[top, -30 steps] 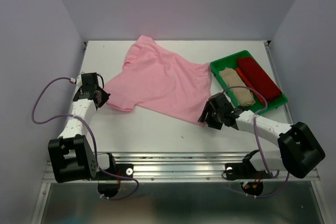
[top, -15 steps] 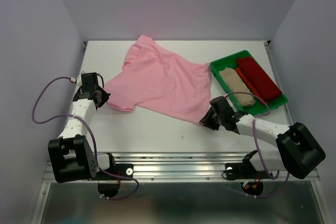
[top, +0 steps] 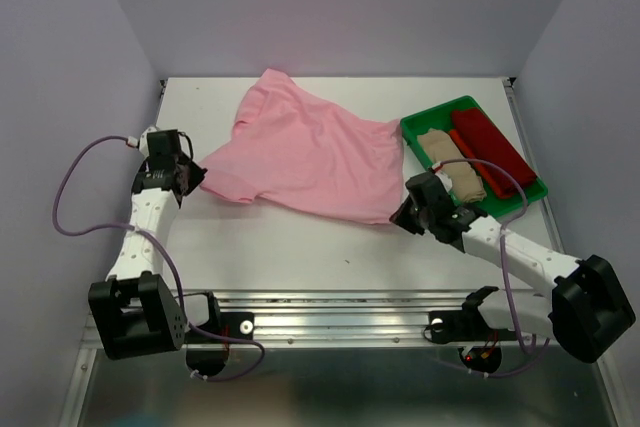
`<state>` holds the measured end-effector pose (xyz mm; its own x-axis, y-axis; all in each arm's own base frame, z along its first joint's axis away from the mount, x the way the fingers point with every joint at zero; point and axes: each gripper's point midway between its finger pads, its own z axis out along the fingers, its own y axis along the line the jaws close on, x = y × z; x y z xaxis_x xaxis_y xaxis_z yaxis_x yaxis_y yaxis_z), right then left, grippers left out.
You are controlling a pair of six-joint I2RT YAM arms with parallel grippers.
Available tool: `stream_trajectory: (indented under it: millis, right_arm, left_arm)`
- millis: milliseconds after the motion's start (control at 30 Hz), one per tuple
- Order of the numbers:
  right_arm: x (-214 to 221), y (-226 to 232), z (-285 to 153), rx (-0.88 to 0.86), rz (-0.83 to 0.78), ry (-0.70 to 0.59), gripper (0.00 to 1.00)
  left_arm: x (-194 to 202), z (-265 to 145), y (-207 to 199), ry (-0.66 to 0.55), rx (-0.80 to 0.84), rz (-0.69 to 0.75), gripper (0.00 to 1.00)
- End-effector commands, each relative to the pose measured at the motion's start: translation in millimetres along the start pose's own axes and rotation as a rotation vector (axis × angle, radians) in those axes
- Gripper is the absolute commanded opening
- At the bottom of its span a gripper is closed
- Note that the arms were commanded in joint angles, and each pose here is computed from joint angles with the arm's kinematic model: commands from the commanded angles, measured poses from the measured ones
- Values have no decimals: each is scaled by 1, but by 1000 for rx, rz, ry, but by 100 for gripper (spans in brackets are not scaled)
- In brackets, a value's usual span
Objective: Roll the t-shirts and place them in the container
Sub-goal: Flatten out the T-shirt at the center of the board.
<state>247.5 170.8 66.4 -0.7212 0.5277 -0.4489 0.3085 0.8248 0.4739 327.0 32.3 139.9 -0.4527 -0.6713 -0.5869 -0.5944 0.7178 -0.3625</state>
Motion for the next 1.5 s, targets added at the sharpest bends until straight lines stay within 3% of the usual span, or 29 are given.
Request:
stream_trajectory:
  millis: [0,233,300,500,600,833,1233,1367,1467]
  right_arm:
    - [-22,10,-15,12,-71,-63,1]
    - [6,-15,-11,60,-58,28,1]
    - [10,-21,-13,71,-52,38,5]
    - [8,-21,-20,75,-29,34,52]
    - [11,-17,-21,67,8,52,60]
    - [35,-20,-11,3,168,105,61]
    - [28,-26,15,41,178,32,55]
    - [19,-25,22,46,168,-13,44]
    - [14,-21,25,46,160,-28,28]
  left_arm:
    - [-19,-31,-14,-58,65,18,0]
    - [36,-35,2,78,97,16,0]
    - [51,-39,8,108,96,12,0]
    - [55,-46,10,106,103,10,0]
    - [49,-49,6,94,109,14,0]
    - [44,-49,4,81,110,19,0]
    - [39,-50,2,70,112,22,0]
    - [40,-49,1,72,110,23,0]
    - [38,-50,1,65,108,23,0]
